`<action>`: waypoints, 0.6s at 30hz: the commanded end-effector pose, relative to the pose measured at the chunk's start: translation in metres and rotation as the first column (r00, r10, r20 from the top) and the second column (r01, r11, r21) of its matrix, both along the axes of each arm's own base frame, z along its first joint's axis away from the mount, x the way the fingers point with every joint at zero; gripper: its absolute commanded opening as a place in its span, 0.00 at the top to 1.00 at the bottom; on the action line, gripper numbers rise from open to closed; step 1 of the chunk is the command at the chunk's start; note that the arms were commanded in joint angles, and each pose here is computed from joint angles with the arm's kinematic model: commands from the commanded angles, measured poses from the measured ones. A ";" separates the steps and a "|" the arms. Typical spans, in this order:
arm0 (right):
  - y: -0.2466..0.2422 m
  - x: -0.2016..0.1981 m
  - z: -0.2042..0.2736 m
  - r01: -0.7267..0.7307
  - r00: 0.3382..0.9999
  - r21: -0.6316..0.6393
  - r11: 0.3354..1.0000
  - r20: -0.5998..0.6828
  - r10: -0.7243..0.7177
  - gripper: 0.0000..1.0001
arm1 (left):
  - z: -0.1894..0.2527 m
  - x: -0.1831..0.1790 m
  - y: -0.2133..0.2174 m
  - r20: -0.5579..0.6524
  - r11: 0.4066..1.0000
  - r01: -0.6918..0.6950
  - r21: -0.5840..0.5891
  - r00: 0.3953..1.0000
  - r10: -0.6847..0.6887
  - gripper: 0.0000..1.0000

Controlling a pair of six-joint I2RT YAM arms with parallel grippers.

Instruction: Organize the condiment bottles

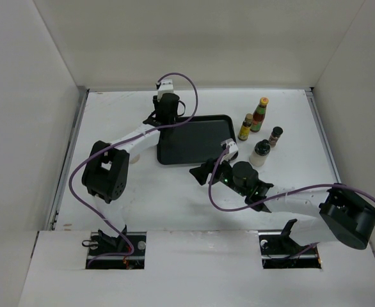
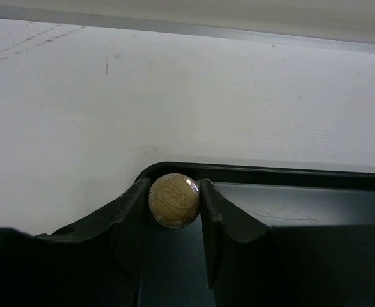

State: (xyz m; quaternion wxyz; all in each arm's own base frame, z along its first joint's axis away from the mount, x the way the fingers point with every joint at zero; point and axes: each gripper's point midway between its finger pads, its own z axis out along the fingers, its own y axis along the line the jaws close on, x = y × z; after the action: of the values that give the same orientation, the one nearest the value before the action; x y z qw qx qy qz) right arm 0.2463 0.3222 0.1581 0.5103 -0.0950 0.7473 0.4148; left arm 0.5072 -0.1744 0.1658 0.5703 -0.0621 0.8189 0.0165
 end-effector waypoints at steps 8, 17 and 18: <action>0.001 0.005 0.016 0.012 0.999 0.043 0.999 0.034 -0.014 0.27 | 0.017 0.011 0.017 0.094 0.998 -0.052 -0.033 0.994 0.054 0.64; 0.000 0.006 0.015 0.013 0.999 0.032 0.999 0.039 -0.014 0.25 | 0.056 -0.005 0.018 0.186 0.996 -0.035 -0.086 0.981 0.051 0.20; 0.000 0.006 0.017 0.012 0.999 0.034 0.999 0.044 -0.014 0.25 | 0.066 -0.009 0.017 0.206 0.995 -0.026 -0.099 0.978 0.046 0.19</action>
State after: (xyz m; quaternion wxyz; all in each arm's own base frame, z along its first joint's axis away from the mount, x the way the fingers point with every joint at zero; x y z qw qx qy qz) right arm 0.2468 0.3220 0.1572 0.5101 -0.0950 0.7481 0.4137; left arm 0.5031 -0.1576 0.1538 0.5813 -0.0780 0.8095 0.0251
